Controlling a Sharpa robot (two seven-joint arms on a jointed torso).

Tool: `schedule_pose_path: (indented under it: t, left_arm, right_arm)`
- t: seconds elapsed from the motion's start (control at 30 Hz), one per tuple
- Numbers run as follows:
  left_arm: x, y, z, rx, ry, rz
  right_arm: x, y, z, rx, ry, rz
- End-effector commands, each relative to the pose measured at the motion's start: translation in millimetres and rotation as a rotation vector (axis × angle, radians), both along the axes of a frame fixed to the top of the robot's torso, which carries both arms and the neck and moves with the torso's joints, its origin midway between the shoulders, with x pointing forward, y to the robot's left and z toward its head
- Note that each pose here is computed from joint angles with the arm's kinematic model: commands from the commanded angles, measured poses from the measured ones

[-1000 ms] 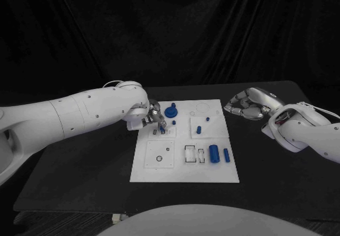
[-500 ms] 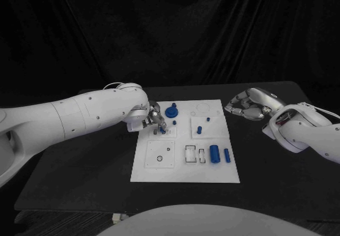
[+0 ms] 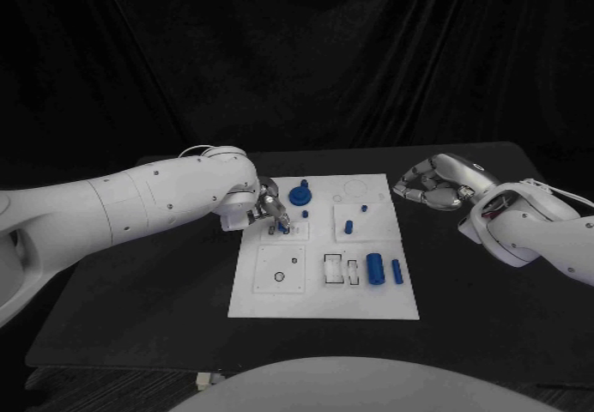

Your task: Assemble the parts on the task board

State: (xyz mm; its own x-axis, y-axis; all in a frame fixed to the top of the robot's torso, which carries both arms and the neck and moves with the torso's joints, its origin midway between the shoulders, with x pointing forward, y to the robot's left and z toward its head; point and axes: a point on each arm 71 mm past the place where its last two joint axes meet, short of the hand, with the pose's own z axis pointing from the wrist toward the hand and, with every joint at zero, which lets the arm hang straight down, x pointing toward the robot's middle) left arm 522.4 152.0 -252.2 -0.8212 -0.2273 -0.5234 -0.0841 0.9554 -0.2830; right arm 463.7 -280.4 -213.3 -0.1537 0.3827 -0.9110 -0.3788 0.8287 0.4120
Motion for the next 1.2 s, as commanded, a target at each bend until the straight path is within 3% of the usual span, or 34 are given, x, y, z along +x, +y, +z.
schedule_pose_path:
  t: [0.03, 1.2]
  left_arm:
    - [-0.7, -1.8, -1.1, -0.016, 0.002, -0.005]
    - [-4.8, -7.3, -14.4, -0.011, 0.032, -0.015]
  right_arm:
    - [-0.2, -1, -1.8, -0.005, 0.012, -0.010]
    - [-0.6, -1, -3.4, -0.007, 0.020, -0.013]
